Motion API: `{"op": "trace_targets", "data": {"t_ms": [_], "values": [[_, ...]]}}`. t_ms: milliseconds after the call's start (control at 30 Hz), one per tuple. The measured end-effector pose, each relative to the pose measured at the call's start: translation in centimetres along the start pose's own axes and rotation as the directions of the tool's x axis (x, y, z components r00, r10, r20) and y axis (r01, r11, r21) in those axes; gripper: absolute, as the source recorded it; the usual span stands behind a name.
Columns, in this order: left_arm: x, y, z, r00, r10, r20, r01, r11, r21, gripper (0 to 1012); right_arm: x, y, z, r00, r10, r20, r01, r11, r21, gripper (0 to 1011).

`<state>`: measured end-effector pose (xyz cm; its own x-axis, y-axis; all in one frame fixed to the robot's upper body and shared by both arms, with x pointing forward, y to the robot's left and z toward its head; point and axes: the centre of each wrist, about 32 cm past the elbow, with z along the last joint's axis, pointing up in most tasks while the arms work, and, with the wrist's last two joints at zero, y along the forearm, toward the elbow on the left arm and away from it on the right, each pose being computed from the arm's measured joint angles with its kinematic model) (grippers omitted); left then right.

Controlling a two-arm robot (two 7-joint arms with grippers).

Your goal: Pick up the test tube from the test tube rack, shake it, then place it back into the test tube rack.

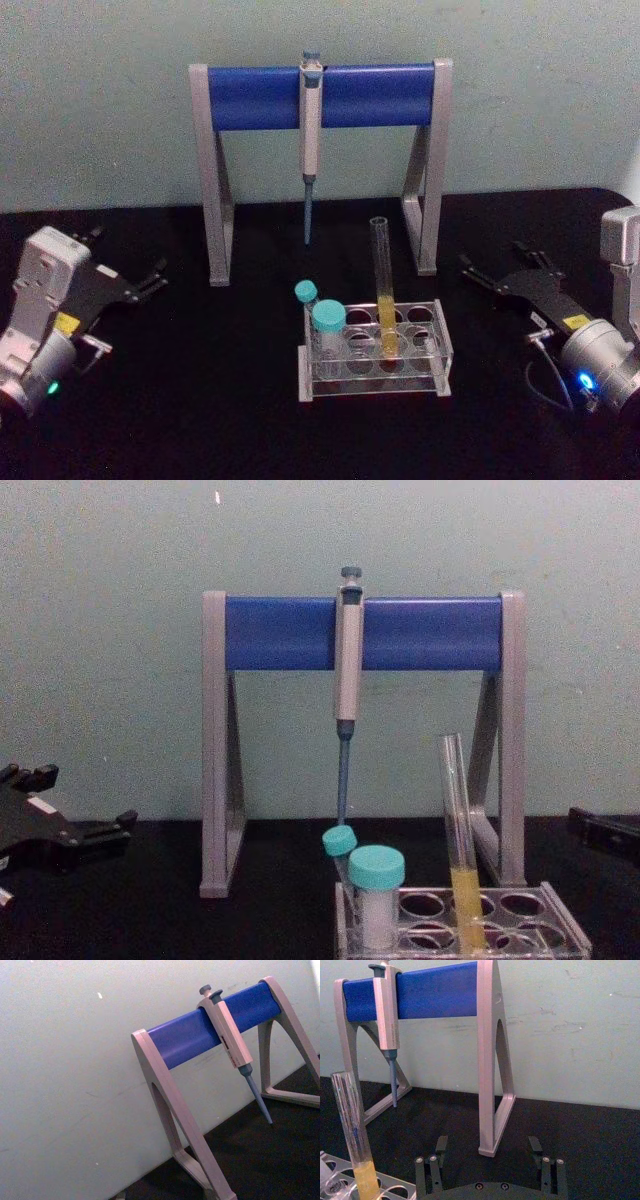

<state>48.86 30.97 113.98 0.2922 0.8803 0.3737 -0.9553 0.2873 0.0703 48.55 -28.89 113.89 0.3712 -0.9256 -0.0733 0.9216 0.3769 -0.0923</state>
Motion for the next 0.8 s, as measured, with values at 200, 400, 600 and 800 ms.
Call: {"op": "trace_targets", "data": {"t_ms": [200,400,600,800], "values": [[0.00,0.00,0.00,1.0000,0.000,0.000,0.000,1.0000,0.000,1001,0.00,0.00,0.00,1.000,0.000,0.000,0.000,1.000,0.000,1000],[0.00,0.00,0.00,1.0000,0.000,0.000,0.000,1.0000,0.000,1001,0.00,0.00,0.00,1.000,0.000,0.000,0.000,1.000,0.000,1000],[0.00,0.00,0.00,1.0000,0.000,0.000,0.000,1.0000,0.000,1001,0.00,0.00,0.00,1.000,0.000,0.000,0.000,1.000,0.000,1000],[0.00,0.00,0.00,1.0000,0.000,0.000,0.000,1.0000,0.000,1001,0.00,0.00,0.00,1.000,0.000,0.000,0.000,1.000,0.000,1000]]}}
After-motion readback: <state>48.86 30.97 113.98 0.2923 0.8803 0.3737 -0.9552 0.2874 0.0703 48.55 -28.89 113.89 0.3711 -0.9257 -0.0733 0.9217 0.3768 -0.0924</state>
